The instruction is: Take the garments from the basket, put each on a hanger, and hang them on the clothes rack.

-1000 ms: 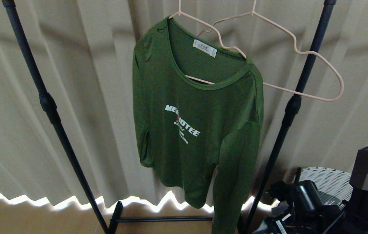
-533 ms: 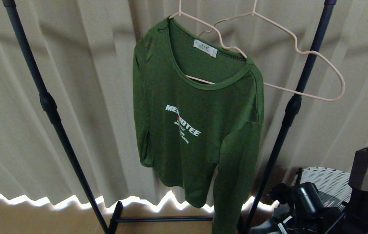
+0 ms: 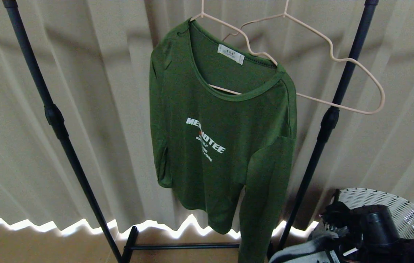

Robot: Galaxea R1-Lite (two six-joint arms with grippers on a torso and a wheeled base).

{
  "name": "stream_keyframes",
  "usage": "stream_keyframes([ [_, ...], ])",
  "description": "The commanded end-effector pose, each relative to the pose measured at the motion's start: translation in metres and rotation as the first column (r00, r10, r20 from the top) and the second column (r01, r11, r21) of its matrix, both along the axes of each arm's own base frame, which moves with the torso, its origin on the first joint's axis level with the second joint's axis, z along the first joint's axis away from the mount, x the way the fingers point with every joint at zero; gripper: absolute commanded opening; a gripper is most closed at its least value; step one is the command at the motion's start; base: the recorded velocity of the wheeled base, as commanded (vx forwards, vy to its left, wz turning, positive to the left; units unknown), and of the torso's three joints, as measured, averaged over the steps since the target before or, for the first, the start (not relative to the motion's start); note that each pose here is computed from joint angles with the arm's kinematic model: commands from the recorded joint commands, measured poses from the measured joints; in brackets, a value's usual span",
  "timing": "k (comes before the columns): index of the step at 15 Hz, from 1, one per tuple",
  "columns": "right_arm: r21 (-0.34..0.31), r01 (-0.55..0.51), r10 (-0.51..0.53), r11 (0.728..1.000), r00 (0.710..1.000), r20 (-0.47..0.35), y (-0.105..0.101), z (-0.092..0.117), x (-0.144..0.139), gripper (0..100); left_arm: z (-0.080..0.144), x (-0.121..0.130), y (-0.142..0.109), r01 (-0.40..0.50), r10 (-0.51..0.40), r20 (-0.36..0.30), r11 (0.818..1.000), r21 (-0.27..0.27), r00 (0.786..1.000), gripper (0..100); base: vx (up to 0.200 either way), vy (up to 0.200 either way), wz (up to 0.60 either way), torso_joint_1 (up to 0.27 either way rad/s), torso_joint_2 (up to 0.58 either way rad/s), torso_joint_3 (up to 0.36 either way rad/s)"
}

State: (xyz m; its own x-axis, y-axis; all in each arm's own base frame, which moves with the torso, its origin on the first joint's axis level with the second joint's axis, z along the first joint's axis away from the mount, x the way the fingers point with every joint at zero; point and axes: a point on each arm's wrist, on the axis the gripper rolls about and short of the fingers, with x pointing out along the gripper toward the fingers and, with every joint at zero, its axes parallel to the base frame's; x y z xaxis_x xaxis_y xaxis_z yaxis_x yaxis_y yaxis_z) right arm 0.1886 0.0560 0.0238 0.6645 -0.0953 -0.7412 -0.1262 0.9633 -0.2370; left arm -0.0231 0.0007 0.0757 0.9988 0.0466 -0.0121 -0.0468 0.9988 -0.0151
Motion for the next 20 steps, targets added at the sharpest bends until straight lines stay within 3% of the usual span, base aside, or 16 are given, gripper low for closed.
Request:
stream_keyframes([
  [1, 0.112, 0.005, -0.031, 0.994, 0.972, 0.232, -0.007, 0.048, -0.022, 0, 0.0, 0.0, 0.0, -0.001, 0.001, 0.0, 1.0, 0.0, 1.0, 100, 0.0, 0.0, 0.0, 0.0, 0.0, 0.0],
  [4, 0.166, -0.021, -0.046, 0.986, 0.919, 0.393, -0.01, 0.077, -0.032, 0, 0.0, 0.0, 0.0, 0.001, -0.001, 0.0, 1.0, 0.0, 1.0, 100, 0.0, 0.0, 0.0, 0.0, 0.0, 0.0],
  [5, 0.192, -0.045, -0.053, 0.98, 0.877, 0.478, -0.012, 0.093, -0.041, 0, 0.0, 0.0, 0.0, 0.002, -0.002, 0.0, 1.0, 0.002, 1.0, 100, 0.0, 0.0, 0.0, 0.0, 0.0, 0.0],
  [9, 0.219, -0.066, -0.068, 0.973, 0.832, 0.55, -0.017, 0.105, -0.054, 0, 0.0, 0.0, 0.0, 0.002, -0.002, -0.002, 1.0, 0.009, 1.0, 100, -0.2, 0.0, 0.0, 0.001, 0.01, -0.004],
  [14, 0.241, -0.138, -0.028, 0.961, 0.815, 0.578, -0.017, 0.112, -0.059, 0, -0.001, 0.0, 0.0, 0.004, -0.004, -0.005, 1.0, 0.012, 1.0, 100, -0.2, 0.0, 0.0, -0.001, 0.0, 0.001],
  [17, 0.241, -0.141, -0.022, 0.96, 0.821, 0.571, -0.016, 0.111, -0.059, 0, -0.001, 0.0, 0.0, 0.007, -0.007, -0.006, 1.0, 0.017, 1.0, 100, -0.2, 0.0, 0.0, 0.001, 0.0, 0.001],
  [20, 0.242, -0.14, -0.023, 0.96, 0.822, 0.568, -0.016, 0.11, -0.058, 0, -0.001, 0.0, 0.0, 0.008, -0.008, -0.004, 1.0, 0.015, 1.0, 100, 0.0, 0.0, 0.0, 0.0, 0.0, 0.0],
])
